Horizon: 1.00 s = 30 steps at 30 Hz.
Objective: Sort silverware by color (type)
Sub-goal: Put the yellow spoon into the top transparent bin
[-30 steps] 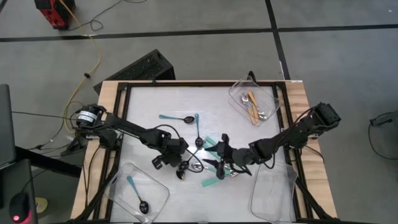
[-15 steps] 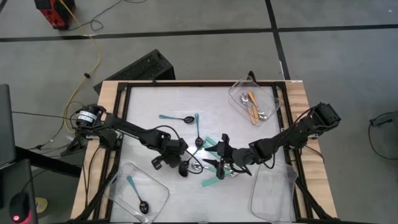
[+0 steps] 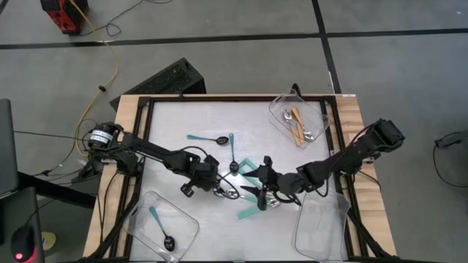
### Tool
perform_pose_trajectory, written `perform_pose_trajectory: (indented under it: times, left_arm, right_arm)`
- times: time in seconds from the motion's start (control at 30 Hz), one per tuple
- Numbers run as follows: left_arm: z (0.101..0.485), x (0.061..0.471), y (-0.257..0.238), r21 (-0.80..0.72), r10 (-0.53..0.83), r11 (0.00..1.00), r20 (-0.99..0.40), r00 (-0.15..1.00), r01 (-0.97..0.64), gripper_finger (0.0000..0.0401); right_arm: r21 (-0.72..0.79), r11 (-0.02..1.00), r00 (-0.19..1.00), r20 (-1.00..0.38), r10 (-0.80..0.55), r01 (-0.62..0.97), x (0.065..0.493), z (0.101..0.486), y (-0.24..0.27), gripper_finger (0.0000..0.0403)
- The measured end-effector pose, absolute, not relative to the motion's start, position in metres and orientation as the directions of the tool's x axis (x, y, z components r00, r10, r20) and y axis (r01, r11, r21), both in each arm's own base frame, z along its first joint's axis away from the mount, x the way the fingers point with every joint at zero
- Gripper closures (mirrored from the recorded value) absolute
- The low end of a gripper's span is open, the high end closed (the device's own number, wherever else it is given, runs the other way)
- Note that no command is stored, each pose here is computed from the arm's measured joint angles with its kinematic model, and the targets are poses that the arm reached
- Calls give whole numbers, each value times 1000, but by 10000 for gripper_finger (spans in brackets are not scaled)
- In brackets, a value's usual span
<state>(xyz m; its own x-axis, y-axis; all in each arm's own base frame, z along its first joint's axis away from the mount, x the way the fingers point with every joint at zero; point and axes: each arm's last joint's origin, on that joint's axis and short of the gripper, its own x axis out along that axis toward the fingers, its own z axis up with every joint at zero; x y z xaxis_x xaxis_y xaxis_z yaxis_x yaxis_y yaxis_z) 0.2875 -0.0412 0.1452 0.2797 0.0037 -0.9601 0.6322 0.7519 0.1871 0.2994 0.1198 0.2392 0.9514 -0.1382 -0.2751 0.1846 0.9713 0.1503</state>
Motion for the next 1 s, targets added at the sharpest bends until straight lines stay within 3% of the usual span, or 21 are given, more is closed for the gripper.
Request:
perform_pose_trajectory:
  times: [0.5,0.87,1.0]
  left_arm:
    - [183,305,-52,169,-50,768,-946,321,617,377]
    - [222,295,-49,242,-40,812,-885,464,531,377]
    - [242,293,-48,271,-57,835,-823,565,478,377]
  right_arm:
    - [125,985,953,-294,-77,118,266,267,128,163]
    - [138,976,924,-367,-105,166,230,285,116,163]
    - [132,977,927,-358,-112,169,228,286,118,163]
